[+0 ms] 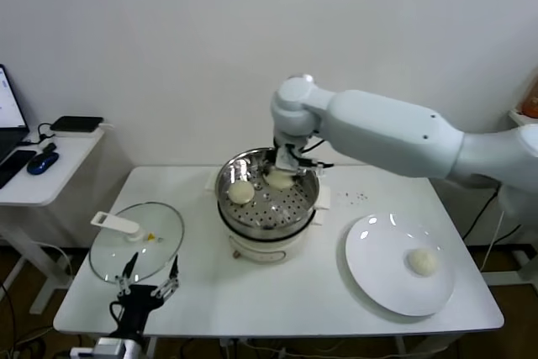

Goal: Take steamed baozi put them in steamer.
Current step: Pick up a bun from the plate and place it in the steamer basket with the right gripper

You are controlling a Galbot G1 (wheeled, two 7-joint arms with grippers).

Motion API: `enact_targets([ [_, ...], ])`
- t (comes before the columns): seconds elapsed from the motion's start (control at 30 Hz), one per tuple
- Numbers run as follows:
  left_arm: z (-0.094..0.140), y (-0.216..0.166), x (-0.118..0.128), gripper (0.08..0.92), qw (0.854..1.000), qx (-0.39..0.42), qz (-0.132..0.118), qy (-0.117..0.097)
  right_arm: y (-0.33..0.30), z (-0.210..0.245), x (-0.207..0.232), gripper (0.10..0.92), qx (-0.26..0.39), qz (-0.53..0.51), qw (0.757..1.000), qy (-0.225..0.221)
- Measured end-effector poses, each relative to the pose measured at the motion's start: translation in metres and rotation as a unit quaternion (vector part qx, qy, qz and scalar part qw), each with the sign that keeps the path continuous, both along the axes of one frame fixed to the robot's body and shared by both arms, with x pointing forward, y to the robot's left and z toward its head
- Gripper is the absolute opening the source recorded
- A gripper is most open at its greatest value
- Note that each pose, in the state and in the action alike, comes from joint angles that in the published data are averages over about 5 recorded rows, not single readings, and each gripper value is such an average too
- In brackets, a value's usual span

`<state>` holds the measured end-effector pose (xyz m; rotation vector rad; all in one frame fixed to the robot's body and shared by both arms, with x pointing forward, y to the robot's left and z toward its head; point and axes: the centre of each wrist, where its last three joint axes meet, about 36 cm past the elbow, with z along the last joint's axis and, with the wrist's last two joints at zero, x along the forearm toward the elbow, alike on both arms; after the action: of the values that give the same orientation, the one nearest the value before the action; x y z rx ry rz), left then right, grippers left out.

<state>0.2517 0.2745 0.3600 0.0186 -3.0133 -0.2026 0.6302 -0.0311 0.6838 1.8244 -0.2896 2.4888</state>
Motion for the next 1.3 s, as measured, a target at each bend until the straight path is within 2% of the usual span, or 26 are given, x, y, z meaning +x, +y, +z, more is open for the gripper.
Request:
enact_targets([
  [0.53,-0.002,0.003,0.004,0.823,1.0,0.007,-0.005,0.004,0.046,-0.06,-0.003,0.687,-0.025,0.028,0.999,0.033],
  [1.3,-0.003,0.004,0.011,0.823,1.0,0.001,0.001,0.004,0.06,-0.085,-0.012,0.687,-0.026,0.034,0.997,0.06],
])
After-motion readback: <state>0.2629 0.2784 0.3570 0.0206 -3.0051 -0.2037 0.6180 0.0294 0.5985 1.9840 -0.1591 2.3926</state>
